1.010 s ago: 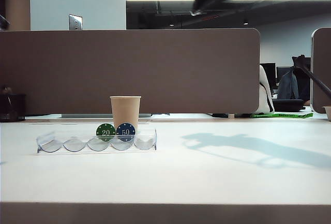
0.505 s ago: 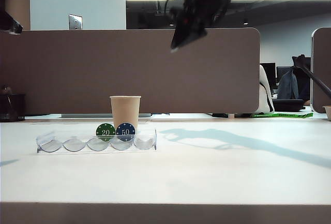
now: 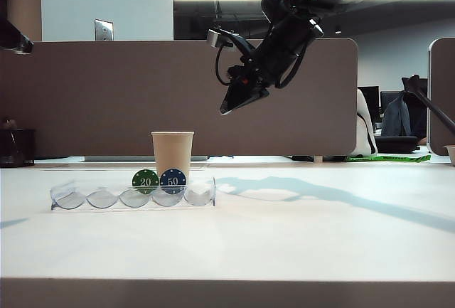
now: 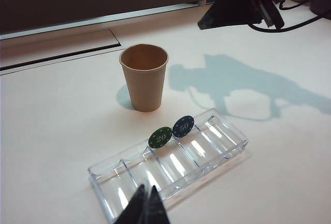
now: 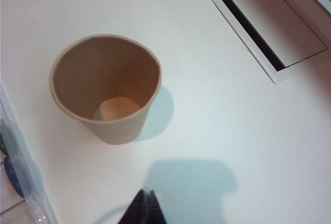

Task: Pick up the chip with the greater value and put it into the paper cup.

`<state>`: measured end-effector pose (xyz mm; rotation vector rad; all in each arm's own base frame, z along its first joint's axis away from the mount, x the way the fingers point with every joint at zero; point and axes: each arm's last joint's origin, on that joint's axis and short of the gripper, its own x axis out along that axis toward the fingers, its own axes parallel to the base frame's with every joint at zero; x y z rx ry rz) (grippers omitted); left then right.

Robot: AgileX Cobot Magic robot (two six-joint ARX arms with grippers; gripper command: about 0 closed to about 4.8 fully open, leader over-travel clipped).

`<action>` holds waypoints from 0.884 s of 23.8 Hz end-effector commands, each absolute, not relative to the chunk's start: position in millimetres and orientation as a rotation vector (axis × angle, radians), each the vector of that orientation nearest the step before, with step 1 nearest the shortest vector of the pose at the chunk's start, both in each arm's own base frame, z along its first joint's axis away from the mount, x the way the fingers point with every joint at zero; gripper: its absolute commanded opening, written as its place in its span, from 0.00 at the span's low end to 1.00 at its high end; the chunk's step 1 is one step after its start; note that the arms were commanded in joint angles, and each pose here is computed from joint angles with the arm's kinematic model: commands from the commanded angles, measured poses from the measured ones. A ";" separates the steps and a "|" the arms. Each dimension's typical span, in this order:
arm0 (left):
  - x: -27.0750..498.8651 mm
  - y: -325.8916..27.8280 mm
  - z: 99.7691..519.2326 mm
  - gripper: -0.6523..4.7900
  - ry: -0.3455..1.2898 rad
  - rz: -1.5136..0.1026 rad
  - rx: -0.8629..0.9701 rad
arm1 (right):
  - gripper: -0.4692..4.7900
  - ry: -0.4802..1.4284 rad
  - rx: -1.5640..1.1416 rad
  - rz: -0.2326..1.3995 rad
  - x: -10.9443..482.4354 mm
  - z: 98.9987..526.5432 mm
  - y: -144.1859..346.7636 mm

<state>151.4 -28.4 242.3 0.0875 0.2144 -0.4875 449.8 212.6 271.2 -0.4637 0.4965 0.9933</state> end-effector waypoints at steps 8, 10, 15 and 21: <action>152.0 -28.6 245.1 0.11 0.197 -0.494 0.089 | 0.09 0.378 -0.456 1.040 455.0 302.8 205.4; 152.7 -28.7 244.5 0.11 0.202 -0.495 0.088 | 0.09 0.358 -0.456 1.042 455.2 308.6 205.6; 154.0 -29.5 244.5 0.11 0.196 -0.516 0.085 | 0.09 0.383 -0.424 1.122 458.5 307.2 211.6; 154.2 -29.5 244.4 0.11 0.196 -0.516 0.086 | 0.09 0.510 -0.534 1.258 450.7 267.6 227.0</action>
